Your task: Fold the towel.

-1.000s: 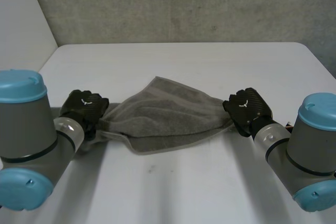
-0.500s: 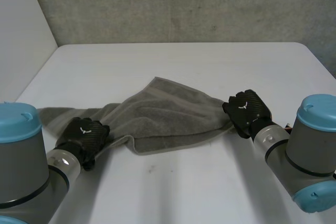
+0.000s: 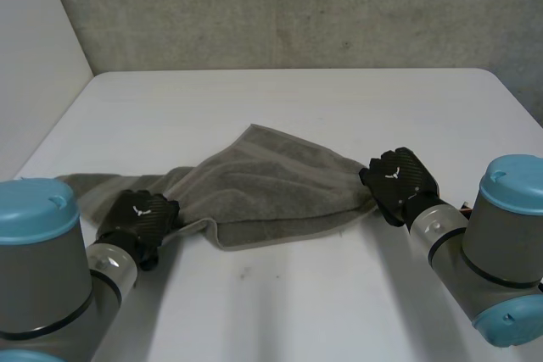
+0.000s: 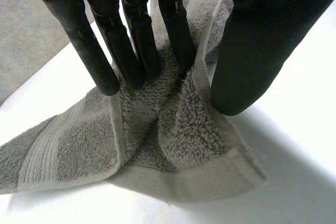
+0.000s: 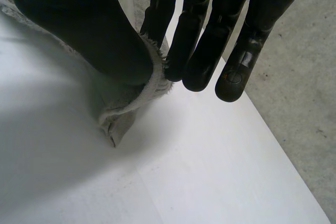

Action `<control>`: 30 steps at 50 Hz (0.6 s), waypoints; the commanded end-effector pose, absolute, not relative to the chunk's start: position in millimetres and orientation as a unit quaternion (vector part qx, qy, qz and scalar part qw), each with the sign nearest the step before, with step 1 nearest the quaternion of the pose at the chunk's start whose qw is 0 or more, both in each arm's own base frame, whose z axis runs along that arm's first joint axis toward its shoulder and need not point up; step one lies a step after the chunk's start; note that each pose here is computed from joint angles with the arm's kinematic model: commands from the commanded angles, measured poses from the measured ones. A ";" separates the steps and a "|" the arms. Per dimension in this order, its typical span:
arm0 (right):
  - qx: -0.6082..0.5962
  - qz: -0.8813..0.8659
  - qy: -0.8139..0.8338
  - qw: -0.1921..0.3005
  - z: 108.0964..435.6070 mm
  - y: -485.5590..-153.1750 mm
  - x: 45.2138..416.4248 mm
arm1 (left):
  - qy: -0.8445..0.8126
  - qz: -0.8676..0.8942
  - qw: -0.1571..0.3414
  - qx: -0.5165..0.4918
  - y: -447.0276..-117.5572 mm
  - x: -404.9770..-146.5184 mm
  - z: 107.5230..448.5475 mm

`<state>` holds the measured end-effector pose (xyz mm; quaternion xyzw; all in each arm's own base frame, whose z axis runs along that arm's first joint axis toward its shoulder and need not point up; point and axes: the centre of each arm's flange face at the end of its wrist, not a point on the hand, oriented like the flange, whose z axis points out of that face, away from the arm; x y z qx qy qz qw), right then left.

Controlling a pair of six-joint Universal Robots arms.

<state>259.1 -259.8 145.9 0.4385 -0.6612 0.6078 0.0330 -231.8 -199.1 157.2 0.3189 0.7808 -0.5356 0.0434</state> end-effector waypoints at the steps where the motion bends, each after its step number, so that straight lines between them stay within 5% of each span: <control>1: 0.439 0.607 -0.662 0.033 145.3 -259.6 259.0 | 0.782 -0.538 0.050 0.311 -215.2 -232.4 140.9; 11: 0.432 0.615 -0.658 0.039 151.2 -263.7 258.6 | 0.784 -0.533 0.057 0.312 -235.7 -237.7 121.2; 16: 0.417 0.626 -0.657 0.052 164.3 -276.2 252.6 | 0.761 -0.575 0.058 0.294 -244.4 -238.7 141.3; 20: 0.409 0.631 -0.656 0.060 184.1 -279.0 247.5 | 0.707 -0.652 0.055 0.268 -241.6 -236.6 206.4; 23: 0.401 0.642 -0.650 0.066 229.1 -271.7 240.2 | 0.666 -0.699 0.056 0.253 -232.1 -232.1 256.5; 30: 0.382 0.647 -0.655 0.082 321.9 -254.9 215.9 | 0.636 -0.727 0.054 0.254 -213.7 -222.3 318.4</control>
